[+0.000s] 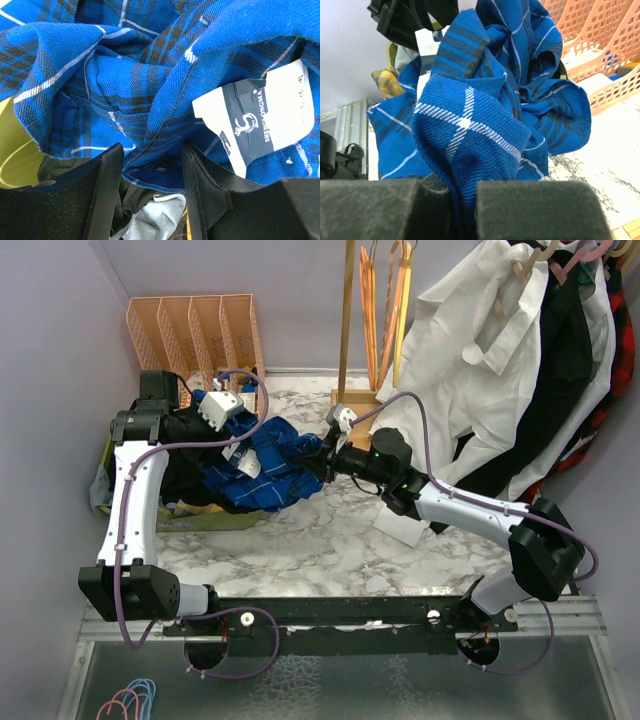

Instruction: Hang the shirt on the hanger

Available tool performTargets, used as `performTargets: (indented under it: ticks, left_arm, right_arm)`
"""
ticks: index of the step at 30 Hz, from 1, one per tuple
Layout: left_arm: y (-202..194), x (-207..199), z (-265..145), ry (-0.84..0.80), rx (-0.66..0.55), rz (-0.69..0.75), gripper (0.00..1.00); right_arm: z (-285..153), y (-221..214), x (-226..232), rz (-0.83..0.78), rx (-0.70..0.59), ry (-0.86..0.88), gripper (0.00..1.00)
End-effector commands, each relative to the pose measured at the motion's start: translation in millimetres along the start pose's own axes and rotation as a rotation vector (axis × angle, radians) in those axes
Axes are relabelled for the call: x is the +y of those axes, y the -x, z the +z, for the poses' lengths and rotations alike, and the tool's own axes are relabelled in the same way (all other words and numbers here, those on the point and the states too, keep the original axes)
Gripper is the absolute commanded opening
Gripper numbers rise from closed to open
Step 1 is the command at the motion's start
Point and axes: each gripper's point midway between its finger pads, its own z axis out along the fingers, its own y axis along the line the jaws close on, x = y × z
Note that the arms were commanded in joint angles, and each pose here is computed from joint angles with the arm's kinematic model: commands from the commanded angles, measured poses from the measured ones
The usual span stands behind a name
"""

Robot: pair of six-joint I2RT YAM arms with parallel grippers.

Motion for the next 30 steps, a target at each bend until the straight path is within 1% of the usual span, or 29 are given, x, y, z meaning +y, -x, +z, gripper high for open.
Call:
performTargets:
  ticks: [1,2,3,4,5,6,7,8,9,10,14,16,17,19,20,22,23,24,30]
  left_arm:
    - [11.0,-7.1,-8.2,-0.046,-0.041,0.015,0.51]
    - [11.4,-7.4,-9.6,-0.047,-0.042,0.018,0.48]
    - [12.0,-7.8,-11.0,-0.047,-0.044,0.025,0.43]
    - [12.5,-8.8,-12.3,-0.05,-0.046,0.03,0.36]
    - [13.6,-9.7,-14.2,-0.05,-0.051,0.037,0.25]
    - [14.2,-10.9,-15.4,-0.052,-0.054,0.04,0.1]
    - [14.9,-11.6,-17.4,-0.051,-0.057,0.041,0.0]
    - [15.4,-12.5,-18.9,-0.052,-0.059,0.043,0.0]
    - [15.7,-14.5,-20.7,-0.057,-0.062,0.047,0.0]
    - [16.0,-16.4,-22.5,-0.061,-0.064,0.051,0.0]
    - [20.7,-20.8,-31.5,-0.064,-0.081,0.067,0.0]
    - [24.0,-22.7,-36.8,-0.065,-0.09,0.072,0.0]
    - [25.6,-24.2,-39.3,-0.069,-0.094,0.074,0.0]
    - [28.8,-28.2,-44.7,-0.08,-0.105,0.081,0.0]
    - [30.3,-30.8,-47.4,-0.088,-0.112,0.085,0.0]
    - [32.0,-36.5,-51.8,-0.106,-0.12,0.096,0.0]
    - [31.8,-38.7,-53.3,-0.113,-0.121,0.102,0.0]
    - [31.1,-40.5,-54.7,-0.117,-0.12,0.105,0.0]
    - [26.7,-41.4,-58.3,-0.1,-0.106,0.107,0.0]
  right_arm:
    - [-9.2,8.7,16.3,-0.016,0.002,0.062,0.01]
    - [-10.3,8.5,16.9,-0.015,0.007,0.064,0.01]
    - [-11.6,8.7,17.8,-0.019,0.01,0.066,0.03]
    - [-13.4,7.1,18.2,-0.021,0.017,0.067,0.07]
    - [-15.2,5.2,19.0,-0.021,0.027,0.067,0.18]
    - [-16.9,3.8,19.5,-0.024,0.035,0.068,0.34]
    - [-18.9,2.3,19.4,-0.031,0.043,0.066,0.48]
    - [-22.1,5.1,18.8,-0.041,0.043,0.055,0.64]
    - [-25.4,9.6,16.8,-0.058,0.037,0.037,0.91]
    - [-29.3,15.7,12.9,-0.081,0.026,0.007,0.99]
    - [-52.1,69.7,0.6,-0.241,-0.07,-0.118,1.0]
    - [-60.5,96.5,-0.5,-0.314,-0.084,-0.146,1.0]
    - [-62.0,107.1,1.4,-0.345,-0.082,-0.141,1.0]
    - [-57.6,113.6,11.1,-0.39,-0.056,-0.073,1.0]
    - [-52.8,113.1,19.9,-0.408,-0.037,-0.007,1.0]
    - [-40.9,86.0,40.0,-0.417,0.084,0.185,1.0]
    - [-35.2,76.6,48.6,-0.417,0.123,0.275,1.0]
    - [-28.2,70.1,51.6,-0.42,0.148,0.329,1.0]
    - [15.6,58.4,44.1,-0.428,0.198,0.439,1.0]
